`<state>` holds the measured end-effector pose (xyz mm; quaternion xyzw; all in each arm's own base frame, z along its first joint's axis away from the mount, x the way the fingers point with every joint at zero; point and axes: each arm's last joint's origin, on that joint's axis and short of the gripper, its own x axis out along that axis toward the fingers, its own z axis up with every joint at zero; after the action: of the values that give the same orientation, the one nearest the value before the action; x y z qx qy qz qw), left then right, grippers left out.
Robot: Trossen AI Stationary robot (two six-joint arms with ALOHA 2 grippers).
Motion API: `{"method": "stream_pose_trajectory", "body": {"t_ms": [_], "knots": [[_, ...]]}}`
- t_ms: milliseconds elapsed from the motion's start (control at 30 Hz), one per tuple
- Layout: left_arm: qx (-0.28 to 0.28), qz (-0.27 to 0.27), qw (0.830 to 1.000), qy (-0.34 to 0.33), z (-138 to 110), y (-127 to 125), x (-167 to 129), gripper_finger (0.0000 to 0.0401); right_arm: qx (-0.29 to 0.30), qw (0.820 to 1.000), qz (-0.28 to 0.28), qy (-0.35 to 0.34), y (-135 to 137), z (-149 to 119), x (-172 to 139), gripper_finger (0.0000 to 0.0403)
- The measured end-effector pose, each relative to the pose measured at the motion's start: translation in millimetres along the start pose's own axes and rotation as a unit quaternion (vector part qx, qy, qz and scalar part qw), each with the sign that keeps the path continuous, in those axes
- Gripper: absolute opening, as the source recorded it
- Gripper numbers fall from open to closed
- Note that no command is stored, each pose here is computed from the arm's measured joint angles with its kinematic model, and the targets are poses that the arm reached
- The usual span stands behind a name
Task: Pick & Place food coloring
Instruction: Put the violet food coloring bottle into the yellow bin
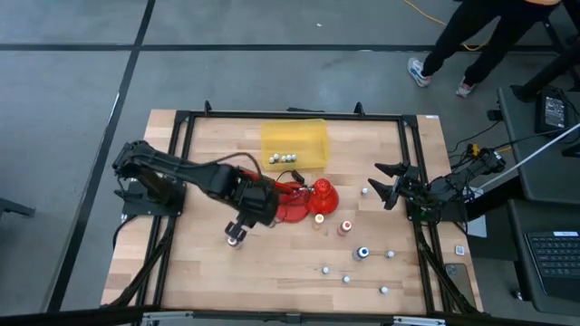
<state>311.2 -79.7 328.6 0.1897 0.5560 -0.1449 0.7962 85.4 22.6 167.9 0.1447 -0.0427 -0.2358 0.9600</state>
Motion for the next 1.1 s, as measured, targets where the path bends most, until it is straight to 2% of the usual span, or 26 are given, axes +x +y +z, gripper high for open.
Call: {"method": "stream_pose_trajectory", "body": {"t_ms": [267, 433, 600, 733, 867, 1100], "knots": [[-0.082, 0.028, 0.996, -0.014, 18.0, 52.5, -33.3, 0.0118, 0.0, 1.0, 0.0, 0.0, 0.0, 0.0, 0.0, 0.0347], [-0.137, 0.058, 0.989, -0.023, 23.3, 100.7, -40.2, 0.0124, 0.0, 1.0, 0.0, 0.0, 0.0, -0.1, 0.0, 0.0347], [-0.197, 0.098, 0.975, -0.019, 17.9, 156.9, -32.7, 0.0123, 0.0, 1.0, 0.0, 0.0, 0.0, -0.1, 0.0, 0.0347], [-0.252, 0.122, 0.96, -0.016, 0.7, 202.6, -20.2, 0.0119, 0.0, 1.0, 0.0, 0.0, 0.0, -0.1, 0.0, 0.0347], [-0.303, 0.13, 0.944, 0.014, -28.7, 242.7, -0.9, 0.0124, 0.0, 1.0, 0.0, 0.0, 0.0, 0.0, 0.0, 0.0347], [-0.389, 0.129, 0.91, 0.068, -83.3, 295.7, 28.7, 0.0119, 0.0, 1.0, 0.0, 0.0, 0.0, 0.1, 0.0, 0.0347]]}}
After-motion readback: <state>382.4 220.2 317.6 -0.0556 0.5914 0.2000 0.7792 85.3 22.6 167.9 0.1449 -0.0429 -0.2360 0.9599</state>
